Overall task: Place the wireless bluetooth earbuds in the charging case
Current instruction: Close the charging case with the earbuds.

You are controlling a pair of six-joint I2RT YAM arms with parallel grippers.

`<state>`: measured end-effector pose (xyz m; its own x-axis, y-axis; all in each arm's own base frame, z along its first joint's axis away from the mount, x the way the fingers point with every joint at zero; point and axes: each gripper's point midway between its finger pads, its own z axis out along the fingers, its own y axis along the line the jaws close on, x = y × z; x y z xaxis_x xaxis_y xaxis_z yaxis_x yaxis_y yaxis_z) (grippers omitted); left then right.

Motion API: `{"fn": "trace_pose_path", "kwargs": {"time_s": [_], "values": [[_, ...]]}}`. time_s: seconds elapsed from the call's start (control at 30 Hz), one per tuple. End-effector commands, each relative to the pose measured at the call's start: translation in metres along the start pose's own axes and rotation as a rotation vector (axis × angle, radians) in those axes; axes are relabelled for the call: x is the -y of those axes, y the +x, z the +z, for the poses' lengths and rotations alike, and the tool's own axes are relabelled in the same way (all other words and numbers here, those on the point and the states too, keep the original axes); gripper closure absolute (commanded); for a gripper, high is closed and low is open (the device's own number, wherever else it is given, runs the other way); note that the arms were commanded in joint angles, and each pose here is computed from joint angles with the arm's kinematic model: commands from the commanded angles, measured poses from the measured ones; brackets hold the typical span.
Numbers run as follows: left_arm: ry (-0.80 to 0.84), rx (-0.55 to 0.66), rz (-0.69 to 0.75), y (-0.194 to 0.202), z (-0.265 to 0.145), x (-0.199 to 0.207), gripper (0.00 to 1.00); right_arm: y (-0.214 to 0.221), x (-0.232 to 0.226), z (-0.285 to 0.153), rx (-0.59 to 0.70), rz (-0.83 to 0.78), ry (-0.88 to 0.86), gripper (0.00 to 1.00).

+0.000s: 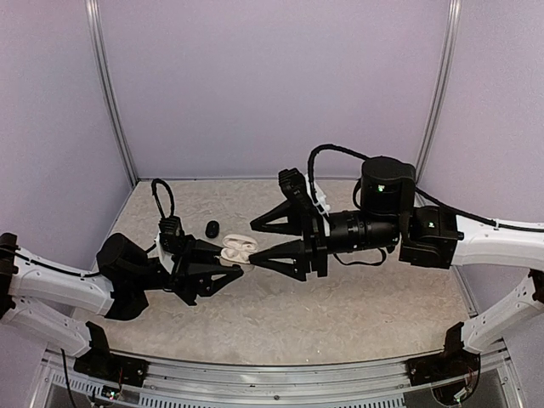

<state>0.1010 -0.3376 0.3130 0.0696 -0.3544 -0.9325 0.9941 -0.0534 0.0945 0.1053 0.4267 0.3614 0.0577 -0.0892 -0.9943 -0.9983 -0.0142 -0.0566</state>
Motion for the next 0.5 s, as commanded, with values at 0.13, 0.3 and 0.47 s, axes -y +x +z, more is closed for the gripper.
{"fn": "trace_pose_path", "kwargs": {"time_s": [0.13,0.3,0.47], "values": [[-0.047,0.037,0.049,-0.016,0.001,-0.009,1.00,-0.006,-0.024,0.002,0.029,0.000,-0.168,0.47],[-0.077,0.031,0.055,-0.015,0.000,-0.013,1.00,-0.013,-0.031,-0.006,0.054,-0.025,-0.195,0.52],[-0.087,0.035,0.063,-0.016,-0.001,-0.014,1.00,-0.012,-0.031,-0.008,0.052,-0.029,-0.181,0.55]]}}
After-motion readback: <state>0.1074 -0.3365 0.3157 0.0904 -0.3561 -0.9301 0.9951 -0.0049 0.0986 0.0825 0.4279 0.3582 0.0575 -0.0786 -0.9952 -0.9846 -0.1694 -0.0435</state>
